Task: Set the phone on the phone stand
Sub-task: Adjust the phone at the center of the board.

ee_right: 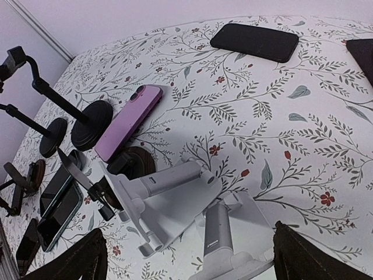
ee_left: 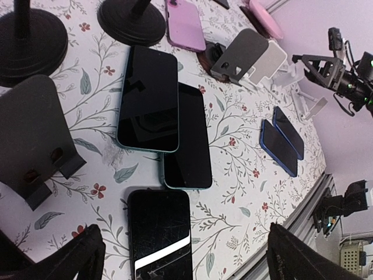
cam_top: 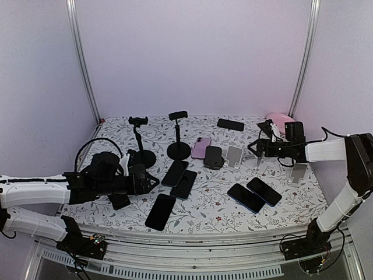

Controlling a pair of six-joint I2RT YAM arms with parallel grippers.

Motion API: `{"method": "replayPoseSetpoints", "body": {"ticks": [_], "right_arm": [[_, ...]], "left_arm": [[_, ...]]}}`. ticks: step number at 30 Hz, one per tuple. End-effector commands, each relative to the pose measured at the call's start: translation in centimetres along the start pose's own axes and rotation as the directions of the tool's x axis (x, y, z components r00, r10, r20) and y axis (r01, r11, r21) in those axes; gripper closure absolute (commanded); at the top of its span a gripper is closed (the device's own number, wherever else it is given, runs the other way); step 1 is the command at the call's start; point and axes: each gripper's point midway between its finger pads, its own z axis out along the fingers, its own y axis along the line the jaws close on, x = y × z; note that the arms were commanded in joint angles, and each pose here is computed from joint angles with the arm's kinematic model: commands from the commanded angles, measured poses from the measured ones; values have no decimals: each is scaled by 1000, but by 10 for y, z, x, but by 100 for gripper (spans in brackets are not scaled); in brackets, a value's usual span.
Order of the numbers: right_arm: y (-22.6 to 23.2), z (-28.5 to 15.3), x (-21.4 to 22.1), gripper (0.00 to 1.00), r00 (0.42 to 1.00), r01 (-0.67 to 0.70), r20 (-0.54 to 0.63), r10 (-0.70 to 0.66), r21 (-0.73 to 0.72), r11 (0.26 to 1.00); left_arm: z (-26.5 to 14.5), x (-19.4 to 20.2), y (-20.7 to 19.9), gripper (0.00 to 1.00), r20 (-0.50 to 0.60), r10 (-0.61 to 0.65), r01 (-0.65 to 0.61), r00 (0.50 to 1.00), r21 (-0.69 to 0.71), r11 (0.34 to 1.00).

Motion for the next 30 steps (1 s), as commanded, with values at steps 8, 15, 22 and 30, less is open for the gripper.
{"method": "replayPoseSetpoints", "body": {"ticks": [8,15,22,30], "right_arm": [[13,-29,33,4,994,-109,8,109,-2,994],[9,-34,53,9,995,-99,0,101,164,982],[-15,-46,39,7,999,-31,41,18,340,940],[-9,-31,37,4,995,97,-64,-81,317,943]], "left_arm": [[-3,-2,-5,3,12,9,-9,1000,15,1000],[-1,0,-4,3,9,5,-5,1000,17,1000],[0,2,-3,3,5,5,-5,1000,12,1000],[2,2,-4,3,0,-1,1,1000,20,1000]]}}
